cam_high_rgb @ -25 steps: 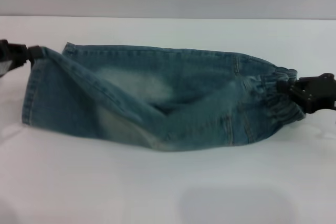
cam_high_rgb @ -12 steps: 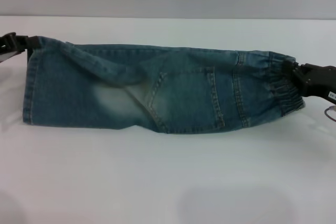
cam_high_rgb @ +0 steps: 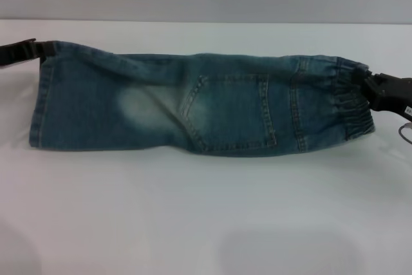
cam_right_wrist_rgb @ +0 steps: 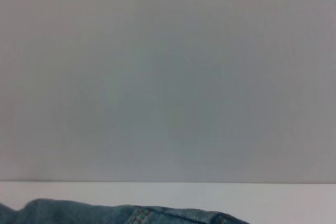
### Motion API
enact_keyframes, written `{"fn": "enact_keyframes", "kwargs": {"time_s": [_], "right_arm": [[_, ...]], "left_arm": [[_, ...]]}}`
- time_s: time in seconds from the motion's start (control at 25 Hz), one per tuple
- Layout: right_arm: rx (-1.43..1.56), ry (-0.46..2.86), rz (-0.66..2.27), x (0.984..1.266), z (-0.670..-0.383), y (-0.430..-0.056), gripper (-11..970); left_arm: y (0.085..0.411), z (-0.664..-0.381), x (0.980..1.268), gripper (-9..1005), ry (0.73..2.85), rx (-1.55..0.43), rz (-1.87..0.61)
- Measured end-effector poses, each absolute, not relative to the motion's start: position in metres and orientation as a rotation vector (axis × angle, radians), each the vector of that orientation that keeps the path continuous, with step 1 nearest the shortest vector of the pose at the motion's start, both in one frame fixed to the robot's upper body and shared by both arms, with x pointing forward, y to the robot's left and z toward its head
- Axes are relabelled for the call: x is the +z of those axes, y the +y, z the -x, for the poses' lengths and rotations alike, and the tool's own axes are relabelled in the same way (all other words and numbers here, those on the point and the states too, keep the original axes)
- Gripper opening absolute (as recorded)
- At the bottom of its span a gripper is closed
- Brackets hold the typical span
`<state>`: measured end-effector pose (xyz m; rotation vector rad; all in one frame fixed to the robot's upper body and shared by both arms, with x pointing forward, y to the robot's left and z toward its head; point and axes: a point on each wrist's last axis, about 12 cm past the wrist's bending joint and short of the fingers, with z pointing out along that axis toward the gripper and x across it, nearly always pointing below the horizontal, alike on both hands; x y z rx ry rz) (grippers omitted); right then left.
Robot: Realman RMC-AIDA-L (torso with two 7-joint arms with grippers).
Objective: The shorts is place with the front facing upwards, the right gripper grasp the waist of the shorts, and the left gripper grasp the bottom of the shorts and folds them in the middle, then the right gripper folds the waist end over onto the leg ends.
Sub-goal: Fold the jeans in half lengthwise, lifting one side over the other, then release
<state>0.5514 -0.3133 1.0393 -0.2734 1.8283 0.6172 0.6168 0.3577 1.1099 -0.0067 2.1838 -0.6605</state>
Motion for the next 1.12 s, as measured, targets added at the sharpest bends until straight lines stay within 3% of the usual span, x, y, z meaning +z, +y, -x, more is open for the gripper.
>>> {"fn": "enact_keyframes", "kwargs": {"time_s": [0.44,1.12], "right_arm": [[0.567,1.841,0.206,1.03,-0.555,-0.308,-1],[0.534,1.883,0.195,1.027,-0.564,-0.304,0]], "left_arm": [[0.341,-0.637,1.114,39,2.138,-0.519,-0.058],[0.34,-0.642,1.112,41,2.154,-0.439,-0.08]]}}
